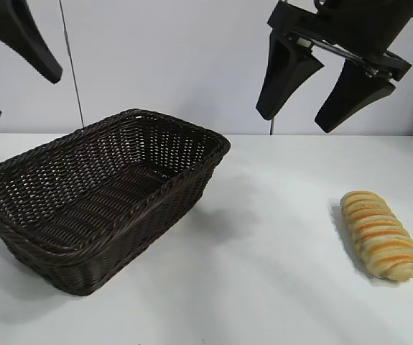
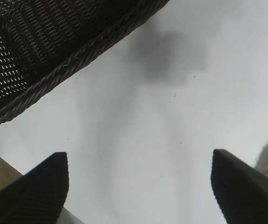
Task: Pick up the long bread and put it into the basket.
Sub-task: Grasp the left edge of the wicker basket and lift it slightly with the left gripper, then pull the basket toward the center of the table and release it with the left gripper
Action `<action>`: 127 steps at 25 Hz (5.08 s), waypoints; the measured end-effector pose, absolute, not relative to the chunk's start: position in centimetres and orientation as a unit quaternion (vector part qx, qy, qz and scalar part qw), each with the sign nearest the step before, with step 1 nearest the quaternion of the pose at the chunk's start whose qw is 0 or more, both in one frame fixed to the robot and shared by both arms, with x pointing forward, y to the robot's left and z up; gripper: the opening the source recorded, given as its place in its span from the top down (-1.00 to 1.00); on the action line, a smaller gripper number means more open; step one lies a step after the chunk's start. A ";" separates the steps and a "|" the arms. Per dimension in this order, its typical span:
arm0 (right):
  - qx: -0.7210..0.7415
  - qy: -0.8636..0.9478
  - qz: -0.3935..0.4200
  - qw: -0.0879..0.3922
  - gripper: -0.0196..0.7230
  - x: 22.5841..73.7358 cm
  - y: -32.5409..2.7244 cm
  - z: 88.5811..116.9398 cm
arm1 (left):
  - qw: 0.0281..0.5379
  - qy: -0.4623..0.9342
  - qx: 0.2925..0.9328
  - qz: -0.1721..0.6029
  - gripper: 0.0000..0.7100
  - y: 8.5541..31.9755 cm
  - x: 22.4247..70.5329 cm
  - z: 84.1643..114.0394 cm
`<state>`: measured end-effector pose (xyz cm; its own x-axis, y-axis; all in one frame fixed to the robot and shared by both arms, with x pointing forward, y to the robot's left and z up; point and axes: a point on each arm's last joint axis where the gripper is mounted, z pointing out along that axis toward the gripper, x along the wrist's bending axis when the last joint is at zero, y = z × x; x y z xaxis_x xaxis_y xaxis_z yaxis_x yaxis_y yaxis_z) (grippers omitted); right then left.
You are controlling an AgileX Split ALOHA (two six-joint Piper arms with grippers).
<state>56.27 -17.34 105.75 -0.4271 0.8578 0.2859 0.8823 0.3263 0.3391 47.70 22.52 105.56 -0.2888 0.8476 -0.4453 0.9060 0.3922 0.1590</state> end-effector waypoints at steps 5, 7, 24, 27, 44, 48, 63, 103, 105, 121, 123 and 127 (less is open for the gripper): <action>-0.535 -0.814 -0.226 0.027 -0.67 56.3 -17.3 105.8 | 0.226 0.838 0.492 -0.064 -0.47 22.8 47.4 103.8; -0.535 -0.814 -0.226 0.027 -0.67 56.3 -17.3 105.8 | 0.225 0.845 0.480 -0.065 -0.47 22.9 47.3 103.3; -0.536 -0.813 -0.226 0.027 -0.67 56.3 -17.3 105.8 | 0.231 0.875 0.421 -0.056 -0.47 23.2 47.6 100.3; -0.536 -0.813 -0.226 0.028 -0.67 56.3 -17.3 105.8 | 0.213 0.880 0.420 -0.059 -0.47 23.1 48.1 99.1; -0.536 -0.813 -0.225 0.027 -0.67 56.3 -17.3 105.7 | 0.176 0.903 0.388 -0.053 -0.47 22.8 51.3 92.8; -0.536 -0.813 -0.225 0.027 -0.67 56.3 -17.3 105.7 | 0.169 0.906 0.385 -0.053 -0.47 22.8 51.6 92.0; -0.537 -0.813 -0.225 0.027 -0.67 56.3 -17.4 105.7 | 0.174 0.906 0.382 -0.050 0.48 22.8 51.8 91.8; -0.537 -0.813 -0.224 0.029 -0.67 56.2 -17.4 105.7 | 0.146 0.751 0.639 -0.079 0.70 20.4 59.0 98.0; -0.537 -0.813 -0.224 0.029 -0.67 56.2 -17.4 105.7 | 0.146 0.726 0.667 -0.075 0.70 20.2 59.8 98.4; -0.537 -0.813 -0.223 0.029 -0.67 56.2 -17.4 105.7 | 0.118 0.641 0.752 -0.097 0.70 19.6 61.8 96.8; -0.537 -0.813 -0.223 0.029 -0.67 56.2 -17.4 105.7 | 0.115 0.643 0.751 -0.098 0.70 19.6 62.0 96.1; -0.537 -0.813 -0.223 0.029 -0.67 56.2 -17.4 105.7 | 0.117 0.647 0.747 -0.098 0.70 19.5 62.4 95.1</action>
<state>56.23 -17.36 105.73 -0.4207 0.8605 0.2874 0.8864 0.3225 0.3321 62.45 19.46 95.07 0.1424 0.9437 -0.2986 0.9898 -0.1343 0.0478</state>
